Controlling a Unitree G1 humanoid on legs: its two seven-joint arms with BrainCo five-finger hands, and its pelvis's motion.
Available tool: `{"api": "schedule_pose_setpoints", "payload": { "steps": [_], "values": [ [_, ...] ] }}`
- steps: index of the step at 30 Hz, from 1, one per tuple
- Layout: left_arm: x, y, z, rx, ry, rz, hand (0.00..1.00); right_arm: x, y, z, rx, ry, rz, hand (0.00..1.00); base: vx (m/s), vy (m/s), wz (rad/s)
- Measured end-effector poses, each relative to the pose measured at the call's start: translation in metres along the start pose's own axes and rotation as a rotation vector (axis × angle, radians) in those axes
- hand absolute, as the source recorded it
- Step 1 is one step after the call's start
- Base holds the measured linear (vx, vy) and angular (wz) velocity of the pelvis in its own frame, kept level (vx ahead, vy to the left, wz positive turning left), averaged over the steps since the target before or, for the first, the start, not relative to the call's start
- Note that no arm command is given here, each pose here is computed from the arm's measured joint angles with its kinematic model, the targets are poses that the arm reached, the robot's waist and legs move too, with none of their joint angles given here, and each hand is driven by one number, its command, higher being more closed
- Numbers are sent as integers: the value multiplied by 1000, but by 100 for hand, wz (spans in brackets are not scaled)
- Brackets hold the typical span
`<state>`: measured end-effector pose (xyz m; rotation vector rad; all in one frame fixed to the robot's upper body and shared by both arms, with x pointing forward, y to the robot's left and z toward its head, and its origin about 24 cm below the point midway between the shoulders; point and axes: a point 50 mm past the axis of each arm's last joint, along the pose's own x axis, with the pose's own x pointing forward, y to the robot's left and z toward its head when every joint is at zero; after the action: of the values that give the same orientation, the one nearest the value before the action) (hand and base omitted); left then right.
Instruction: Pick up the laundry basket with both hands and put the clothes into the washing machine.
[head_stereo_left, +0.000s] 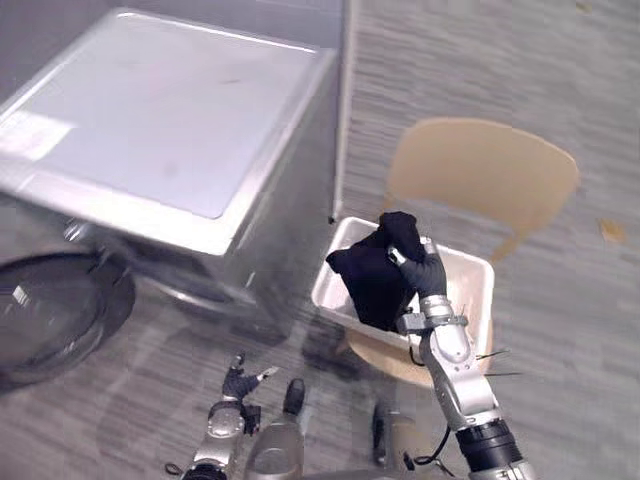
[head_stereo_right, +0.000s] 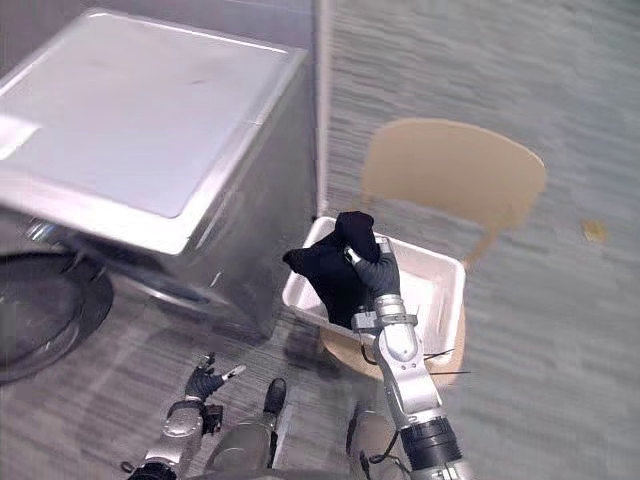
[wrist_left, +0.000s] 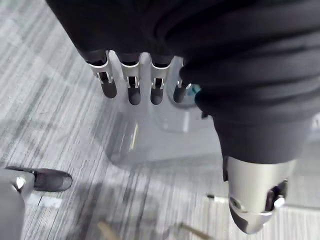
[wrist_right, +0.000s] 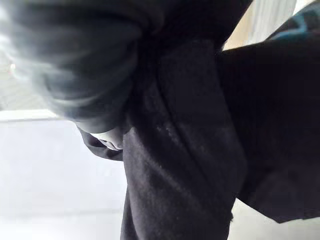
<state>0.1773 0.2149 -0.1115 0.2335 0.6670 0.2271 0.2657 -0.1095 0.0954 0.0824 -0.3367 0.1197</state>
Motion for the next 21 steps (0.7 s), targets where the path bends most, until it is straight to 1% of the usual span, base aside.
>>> {"api": "schedule_pose_setpoints", "payload": {
  "steps": [2,5,6,9,11,13,17,19,21],
  "values": [
    [-4,3,2,-40,-25,30,0,11,9,12,15,-67,41,100,-144,-279,49],
    [-15,-11,7,-133,-64,25,0,16,7,22,40,-109,52,100,-215,-259,74],
    [-20,-22,19,-177,-119,-1,0,18,4,26,25,-129,52,100,-209,-232,114],
    [-25,-41,52,-209,-250,-73,0,30,-1,34,-8,-162,40,100,-209,-129,129],
    [-29,-42,70,-219,-333,-94,0,39,1,44,-10,-204,43,100,-240,-105,82],
    [-36,-39,99,-249,-480,-95,0,45,4,53,-13,-243,54,100,-172,-12,56],
    [-42,-50,136,-227,-629,-145,0,51,11,61,-28,-284,73,100,-94,71,44],
    [-46,-52,148,-198,-685,-153,0,52,21,62,3,-289,92,100,-69,99,28],
    [-57,-54,166,-165,-791,-153,0,54,44,69,42,-313,162,100,-41,88,11]
  ]
}}
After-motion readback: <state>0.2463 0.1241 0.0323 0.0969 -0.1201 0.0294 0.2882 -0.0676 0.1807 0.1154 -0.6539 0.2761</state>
